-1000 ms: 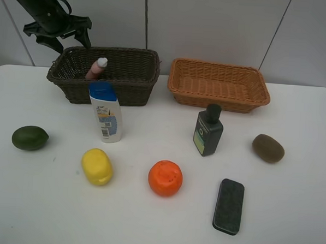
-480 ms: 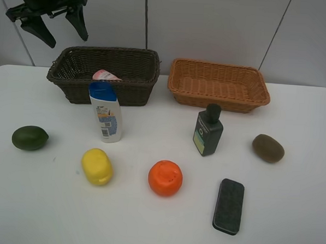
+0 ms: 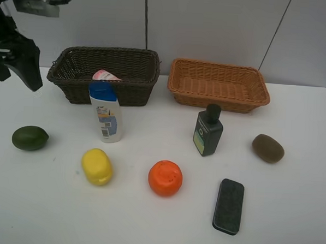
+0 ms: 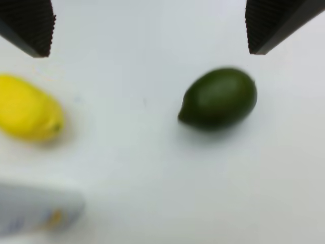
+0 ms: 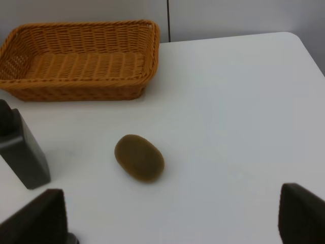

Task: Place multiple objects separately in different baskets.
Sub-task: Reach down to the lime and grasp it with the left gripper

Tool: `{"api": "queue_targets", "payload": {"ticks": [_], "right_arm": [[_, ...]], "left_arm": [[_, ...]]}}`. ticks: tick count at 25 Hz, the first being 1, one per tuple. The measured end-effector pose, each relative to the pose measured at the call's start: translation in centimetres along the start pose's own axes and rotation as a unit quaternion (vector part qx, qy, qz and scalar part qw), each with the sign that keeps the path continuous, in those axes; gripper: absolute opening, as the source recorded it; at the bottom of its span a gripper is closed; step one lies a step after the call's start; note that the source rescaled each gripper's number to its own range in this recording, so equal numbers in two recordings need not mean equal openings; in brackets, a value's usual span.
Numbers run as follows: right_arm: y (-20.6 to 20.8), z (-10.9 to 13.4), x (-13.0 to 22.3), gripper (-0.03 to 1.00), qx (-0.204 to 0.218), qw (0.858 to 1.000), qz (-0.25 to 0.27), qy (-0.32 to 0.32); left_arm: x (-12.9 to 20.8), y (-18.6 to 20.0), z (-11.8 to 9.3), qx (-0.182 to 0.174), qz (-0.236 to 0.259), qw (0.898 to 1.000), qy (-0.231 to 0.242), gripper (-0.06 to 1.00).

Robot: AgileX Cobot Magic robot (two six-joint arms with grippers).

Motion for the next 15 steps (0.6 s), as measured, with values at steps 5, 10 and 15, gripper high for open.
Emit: {"api": "queue_targets", "payload": {"ticks": [5,10,15], "right_arm": [[0.0,0.0,0.0,0.97,0.0,1.0,0.0,0.0],[0.0,0.0,0.0,0.97,0.0,1.0,0.0,0.0],[0.0,0.0,0.0,0.97,0.0,1.0,0.0,0.0]], "left_arm": [[3.6,-3.3,-0.4,-0.006,0.093,0.993,-0.067,0.98],[4.6,-6.4,0.0,-0.038,0.085,0.984,-0.154,0.98],[3.5,-8.0,0.7,-0.073,0.035,0.98,-0.183,0.98]]}}
Point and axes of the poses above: a point on each arm's last joint axis where the gripper is mounted, y pointing back along that axis away from the gripper, z along the wrist's bending axis when the last joint is at zero, x = y × z, the point moved 1 cm from there along -y, pointing out along that axis toward the gripper, and after that the axes turned 13 degrees about -y, right-handed, at the moved point
